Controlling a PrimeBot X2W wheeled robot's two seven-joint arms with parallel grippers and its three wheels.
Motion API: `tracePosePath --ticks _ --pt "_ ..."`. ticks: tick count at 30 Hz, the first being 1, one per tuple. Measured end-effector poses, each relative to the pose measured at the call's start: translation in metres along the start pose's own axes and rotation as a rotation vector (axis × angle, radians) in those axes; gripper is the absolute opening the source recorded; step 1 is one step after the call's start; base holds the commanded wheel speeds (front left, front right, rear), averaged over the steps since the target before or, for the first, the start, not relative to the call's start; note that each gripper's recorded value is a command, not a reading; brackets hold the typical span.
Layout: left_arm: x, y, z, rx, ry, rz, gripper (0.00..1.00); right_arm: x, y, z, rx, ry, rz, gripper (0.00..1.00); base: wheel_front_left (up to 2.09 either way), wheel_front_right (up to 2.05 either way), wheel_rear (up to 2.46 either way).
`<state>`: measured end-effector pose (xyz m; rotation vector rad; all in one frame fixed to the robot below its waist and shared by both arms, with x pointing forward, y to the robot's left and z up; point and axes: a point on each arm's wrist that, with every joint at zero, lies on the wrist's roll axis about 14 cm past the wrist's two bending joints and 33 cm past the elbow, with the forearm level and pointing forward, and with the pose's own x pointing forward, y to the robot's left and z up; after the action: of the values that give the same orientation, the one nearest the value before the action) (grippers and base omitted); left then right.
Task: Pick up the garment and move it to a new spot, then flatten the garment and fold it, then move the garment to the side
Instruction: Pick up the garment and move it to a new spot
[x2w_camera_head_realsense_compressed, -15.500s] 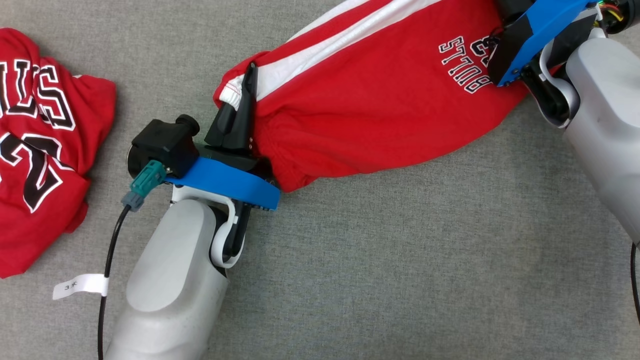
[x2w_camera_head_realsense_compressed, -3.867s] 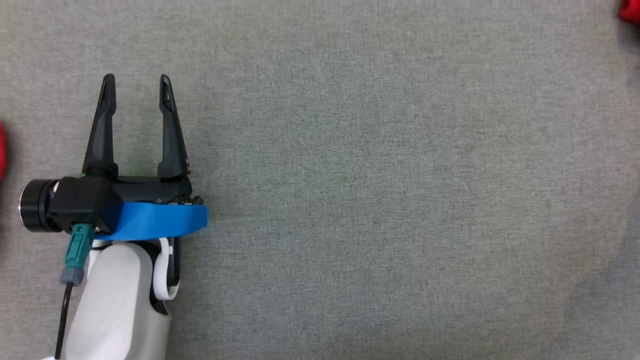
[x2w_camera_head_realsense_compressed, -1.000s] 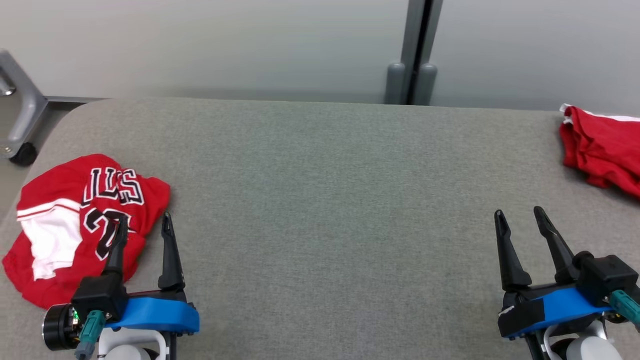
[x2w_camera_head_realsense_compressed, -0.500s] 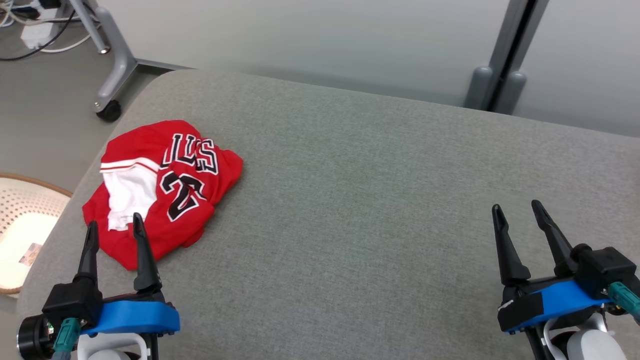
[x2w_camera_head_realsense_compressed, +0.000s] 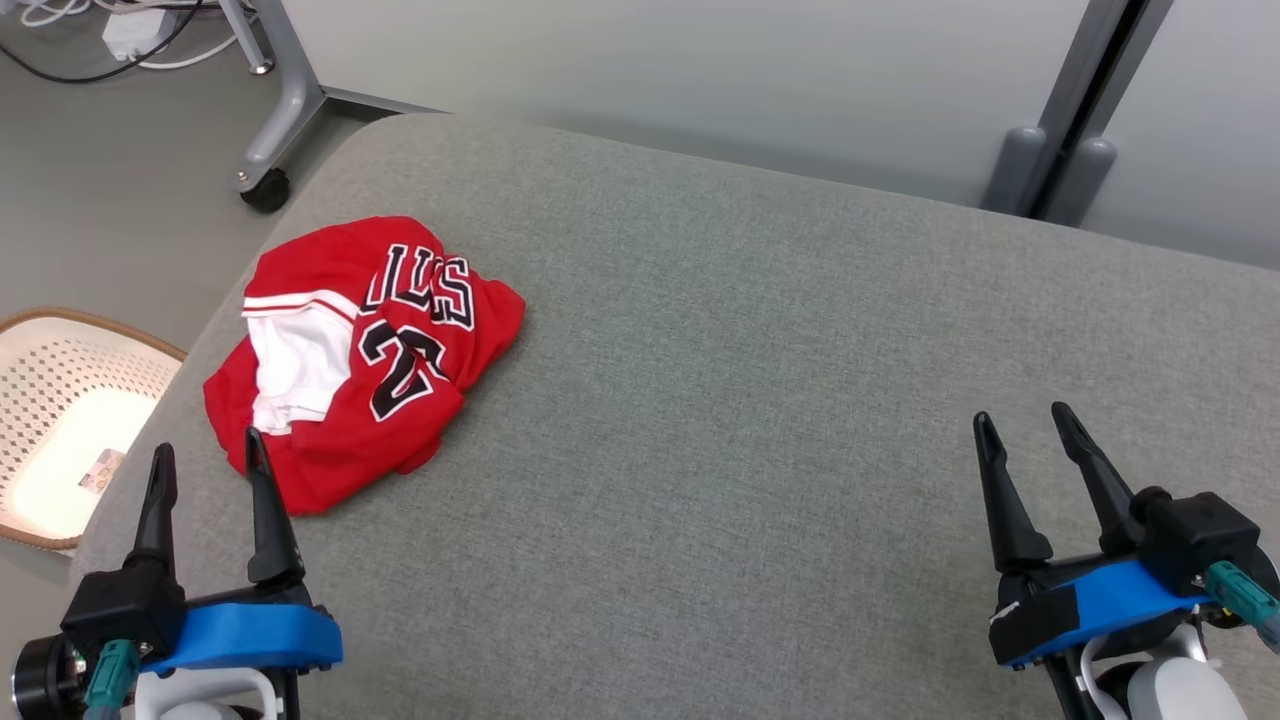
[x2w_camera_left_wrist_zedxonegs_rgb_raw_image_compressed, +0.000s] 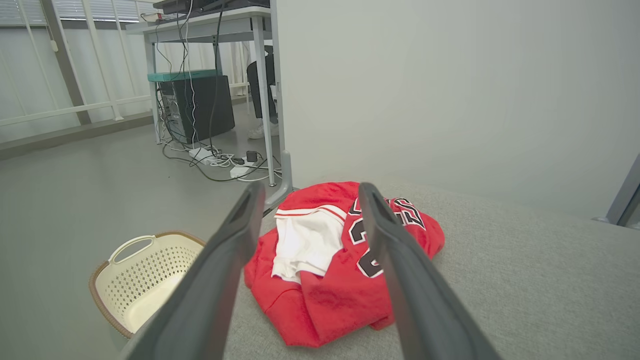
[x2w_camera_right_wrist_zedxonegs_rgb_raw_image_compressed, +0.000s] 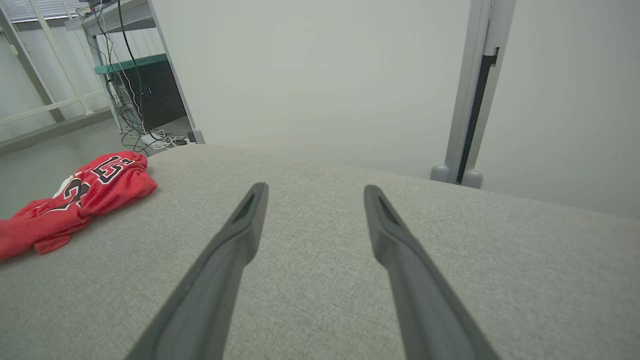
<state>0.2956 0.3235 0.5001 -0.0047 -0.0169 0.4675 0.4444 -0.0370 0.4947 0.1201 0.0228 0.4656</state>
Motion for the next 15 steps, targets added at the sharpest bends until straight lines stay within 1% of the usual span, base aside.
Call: tracePosePath --ticks 3,6,8,15 --pt "0.009 -0.006 0.001 0.002 -0.004 -0.016 1.0 -0.001 -0.007 -0.001 0.0 0.001 -0.015 1.0 0.0 0.0 0.0" --pt "0.028 -0.012 0.011 0.012 -0.034 -0.039 1.0 0.0 -0.018 0.001 -0.009 -0.006 -0.037 1.0 0.0 0.0 0.0" --pt "0.044 -0.013 0.021 0.027 -0.06 -0.047 1.0 -0.001 -0.025 -0.001 -0.013 -0.001 -0.05 1.0 0.0 0.0 0.0" --pt "0.114 -0.031 0.061 0.064 -0.167 -0.091 1.0 -0.001 -0.061 -0.006 -0.04 0.009 -0.122 1.0 0.0 0.0 0.0"
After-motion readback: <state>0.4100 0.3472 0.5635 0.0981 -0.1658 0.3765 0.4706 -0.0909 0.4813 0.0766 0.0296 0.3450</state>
